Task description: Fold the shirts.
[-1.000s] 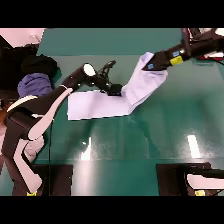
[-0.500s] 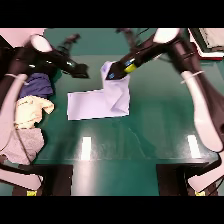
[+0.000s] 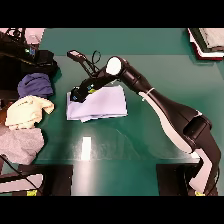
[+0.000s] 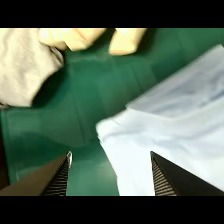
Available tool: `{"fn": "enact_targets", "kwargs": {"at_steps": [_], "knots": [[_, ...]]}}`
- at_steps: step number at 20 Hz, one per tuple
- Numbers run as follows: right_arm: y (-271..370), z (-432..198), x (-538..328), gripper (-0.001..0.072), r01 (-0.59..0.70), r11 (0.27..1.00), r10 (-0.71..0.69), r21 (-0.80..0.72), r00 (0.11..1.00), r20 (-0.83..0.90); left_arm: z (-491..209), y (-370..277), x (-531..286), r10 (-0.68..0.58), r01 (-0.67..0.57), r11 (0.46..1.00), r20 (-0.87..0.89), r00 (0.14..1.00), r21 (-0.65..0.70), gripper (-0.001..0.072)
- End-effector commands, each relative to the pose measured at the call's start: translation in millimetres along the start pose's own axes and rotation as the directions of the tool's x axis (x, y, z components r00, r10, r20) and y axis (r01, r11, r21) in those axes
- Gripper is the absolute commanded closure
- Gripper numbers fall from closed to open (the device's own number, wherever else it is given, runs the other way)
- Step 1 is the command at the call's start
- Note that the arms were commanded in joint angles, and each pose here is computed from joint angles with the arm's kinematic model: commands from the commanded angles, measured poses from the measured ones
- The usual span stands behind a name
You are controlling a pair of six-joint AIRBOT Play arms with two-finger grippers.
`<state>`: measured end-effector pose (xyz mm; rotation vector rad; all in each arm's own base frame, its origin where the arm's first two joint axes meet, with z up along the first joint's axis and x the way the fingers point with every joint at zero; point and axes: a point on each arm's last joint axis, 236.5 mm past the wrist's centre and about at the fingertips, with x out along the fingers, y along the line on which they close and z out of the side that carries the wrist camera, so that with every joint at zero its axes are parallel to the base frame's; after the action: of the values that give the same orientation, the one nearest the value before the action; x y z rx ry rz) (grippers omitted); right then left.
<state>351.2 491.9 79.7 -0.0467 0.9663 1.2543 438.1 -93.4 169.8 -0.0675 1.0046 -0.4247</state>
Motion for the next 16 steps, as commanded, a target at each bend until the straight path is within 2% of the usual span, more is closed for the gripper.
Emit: {"fn": "enact_targets", "kwargs": {"at_steps": [1, 4, 6, 7, 8, 12, 16], "knots": [[-39.1, -36.4, -30.1, 0.0139, 0.119, 0.992, -0.115, 0.040, 0.989, -0.094, -9.2, 1.6, -8.1, 0.009, -0.009, 1.000, -0.029, 1.000, 0.003, 0.0687], [-99.1, -82.7, -86.2, 0.0139, 0.221, 0.949, -0.188, 0.223, 0.969, -0.160, -10.7, 1.1, -8.2, 0.007, -0.007, 1.000, -0.036, 0.999, 0.002, 0.0687], [-139.2, -115.4, -117.7, 0.0129, 0.274, 0.889, -0.222, 0.368, 0.959, -0.177, -10.5, 1.0, -7.8, 0.006, -0.006, 1.000, -0.035, 0.999, 0.001, 0.0687], [-157.0, -131.8, -130.2, 0.0042, 0.286, 0.854, -0.227, 0.435, 0.956, -0.183, -10.3, 1.2, -7.7, 0.007, -0.007, 1.000, -0.034, 0.999, 0.001, 0.0687], [-172.5, -147.3, -139.2, 0.0000, 0.285, 0.819, -0.221, 0.498, 0.958, -0.184, -9.8, 1.3, -7.7, 0.007, -0.007, 1.000, -0.032, 0.999, 0.002, 0.0688], [-205.6, -179.3, -144.0, 0.0006, 0.217, 0.697, -0.205, 0.683, 0.974, -0.099, -8.4, 1.3, -5.8, 0.004, -0.004, 1.000, -0.029, 1.000, -0.001, 0.0687], [-196.7, -175.4, -111.8, 0.0008, 0.095, 0.687, -0.113, 0.720, 0.993, -0.023, -11.8, -0.4, 4.3, -0.020, 0.019, 1.000, -0.035, 0.999, -0.019, 0.0687]]}}
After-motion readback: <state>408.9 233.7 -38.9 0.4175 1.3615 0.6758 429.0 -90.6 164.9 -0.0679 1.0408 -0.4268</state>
